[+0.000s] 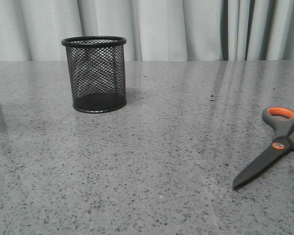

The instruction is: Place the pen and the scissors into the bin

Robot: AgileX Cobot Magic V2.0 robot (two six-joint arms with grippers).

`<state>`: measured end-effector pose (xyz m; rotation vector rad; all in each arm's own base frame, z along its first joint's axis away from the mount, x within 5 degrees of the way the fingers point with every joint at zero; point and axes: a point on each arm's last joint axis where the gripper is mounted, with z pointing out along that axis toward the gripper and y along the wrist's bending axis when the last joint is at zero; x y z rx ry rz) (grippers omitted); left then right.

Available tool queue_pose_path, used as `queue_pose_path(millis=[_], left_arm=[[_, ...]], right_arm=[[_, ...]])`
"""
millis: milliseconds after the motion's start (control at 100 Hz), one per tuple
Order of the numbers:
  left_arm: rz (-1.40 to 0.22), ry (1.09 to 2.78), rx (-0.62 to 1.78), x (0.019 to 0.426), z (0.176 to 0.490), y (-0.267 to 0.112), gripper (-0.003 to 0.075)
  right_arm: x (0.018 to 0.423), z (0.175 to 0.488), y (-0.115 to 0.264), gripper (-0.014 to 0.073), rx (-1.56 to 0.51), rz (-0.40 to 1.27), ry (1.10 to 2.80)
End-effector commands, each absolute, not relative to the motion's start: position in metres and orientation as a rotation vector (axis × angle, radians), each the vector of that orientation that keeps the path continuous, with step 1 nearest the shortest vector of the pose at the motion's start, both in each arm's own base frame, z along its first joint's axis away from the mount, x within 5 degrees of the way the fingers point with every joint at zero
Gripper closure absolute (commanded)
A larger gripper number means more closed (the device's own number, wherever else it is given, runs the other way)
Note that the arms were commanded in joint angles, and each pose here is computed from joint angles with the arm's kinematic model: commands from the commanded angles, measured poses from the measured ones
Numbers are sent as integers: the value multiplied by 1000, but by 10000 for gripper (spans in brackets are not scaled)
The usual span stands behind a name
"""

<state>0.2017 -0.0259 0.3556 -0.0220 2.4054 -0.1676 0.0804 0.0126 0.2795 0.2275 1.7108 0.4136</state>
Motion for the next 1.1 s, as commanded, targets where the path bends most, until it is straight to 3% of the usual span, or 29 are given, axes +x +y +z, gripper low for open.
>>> queue_pose_path(millis=[0, 300, 820, 1090], left_arm=[[-93, 2442, -49, 215, 360, -22, 428], [-69, 2722, -111, 253, 307, -26, 428], [-46, 2846, -122, 277, 271, -28, 429], [-48, 2840, -121, 276, 263, -28, 555]], right_arm=[[82, 296, 11, 246, 225, 404, 1630], [82, 296, 11, 246, 225, 403, 1628], [82, 295, 11, 246, 222, 406, 1647], [82, 294, 12, 246, 222, 406, 1651]])
